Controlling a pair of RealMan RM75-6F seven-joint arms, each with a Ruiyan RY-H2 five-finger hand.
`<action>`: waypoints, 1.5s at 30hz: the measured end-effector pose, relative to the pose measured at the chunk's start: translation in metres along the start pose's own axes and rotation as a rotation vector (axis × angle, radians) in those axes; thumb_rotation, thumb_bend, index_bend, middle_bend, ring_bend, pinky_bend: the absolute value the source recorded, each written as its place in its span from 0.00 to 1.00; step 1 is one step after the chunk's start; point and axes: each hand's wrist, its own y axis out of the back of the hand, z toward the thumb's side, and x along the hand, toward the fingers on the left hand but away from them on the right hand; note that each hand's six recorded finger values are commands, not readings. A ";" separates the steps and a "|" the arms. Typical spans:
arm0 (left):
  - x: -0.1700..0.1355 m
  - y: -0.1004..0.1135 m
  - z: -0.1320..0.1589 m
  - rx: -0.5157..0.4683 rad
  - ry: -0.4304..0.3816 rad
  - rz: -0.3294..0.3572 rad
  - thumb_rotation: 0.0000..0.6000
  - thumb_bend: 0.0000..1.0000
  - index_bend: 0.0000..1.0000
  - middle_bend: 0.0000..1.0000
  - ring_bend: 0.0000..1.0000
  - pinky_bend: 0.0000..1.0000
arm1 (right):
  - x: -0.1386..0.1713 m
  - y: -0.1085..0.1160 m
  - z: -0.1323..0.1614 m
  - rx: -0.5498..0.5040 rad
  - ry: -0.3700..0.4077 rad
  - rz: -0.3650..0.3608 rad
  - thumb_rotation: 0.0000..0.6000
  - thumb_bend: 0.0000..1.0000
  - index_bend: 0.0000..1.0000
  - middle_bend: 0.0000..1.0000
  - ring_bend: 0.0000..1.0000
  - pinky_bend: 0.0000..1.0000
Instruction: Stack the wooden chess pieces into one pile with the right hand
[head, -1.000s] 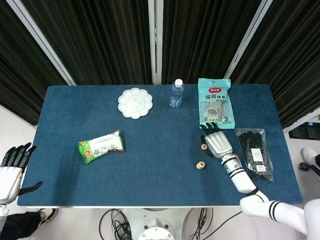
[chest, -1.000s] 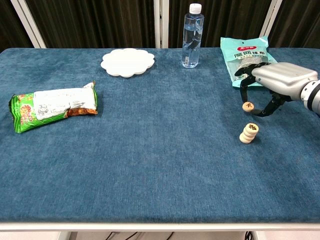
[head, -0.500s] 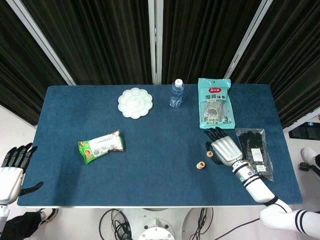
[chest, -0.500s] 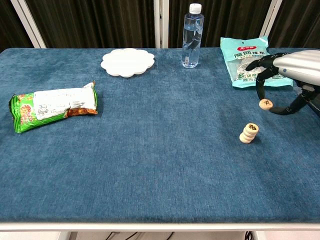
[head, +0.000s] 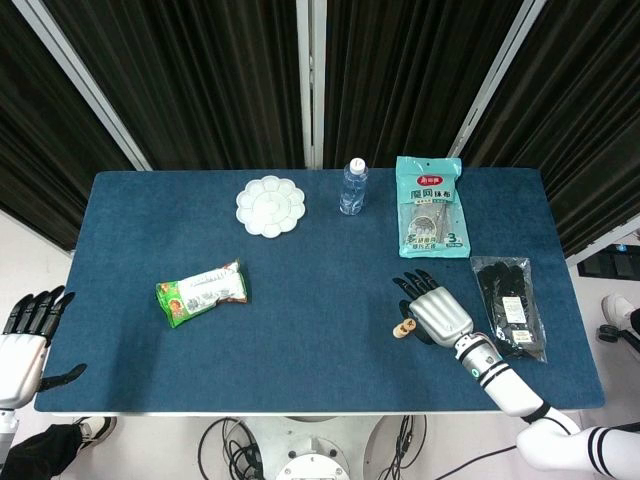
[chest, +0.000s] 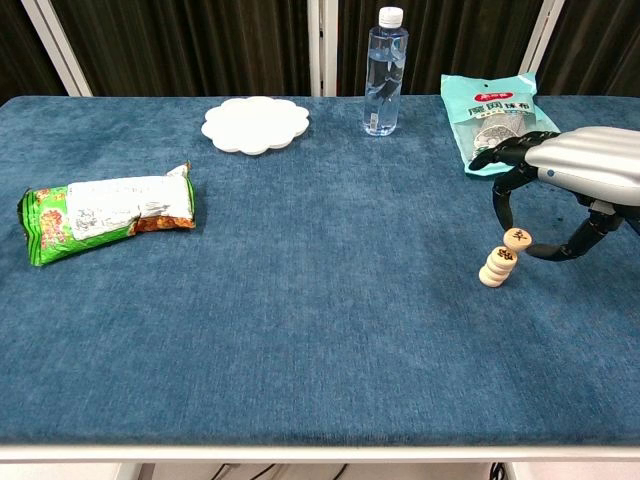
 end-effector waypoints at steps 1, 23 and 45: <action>0.000 0.000 0.000 0.000 0.000 -0.001 1.00 0.00 0.07 0.00 0.00 0.00 | 0.000 0.000 0.001 0.002 0.002 0.001 1.00 0.27 0.55 0.09 0.00 0.00; -0.001 0.001 0.000 -0.002 0.000 0.005 1.00 0.00 0.07 0.00 0.00 0.00 | -0.001 -0.006 0.008 0.015 0.011 0.024 1.00 0.27 0.53 0.08 0.00 0.00; 0.000 0.000 -0.001 -0.003 0.003 -0.001 1.00 0.00 0.07 0.00 0.00 0.00 | -0.004 -0.007 0.009 0.013 0.008 0.015 1.00 0.27 0.49 0.08 0.00 0.00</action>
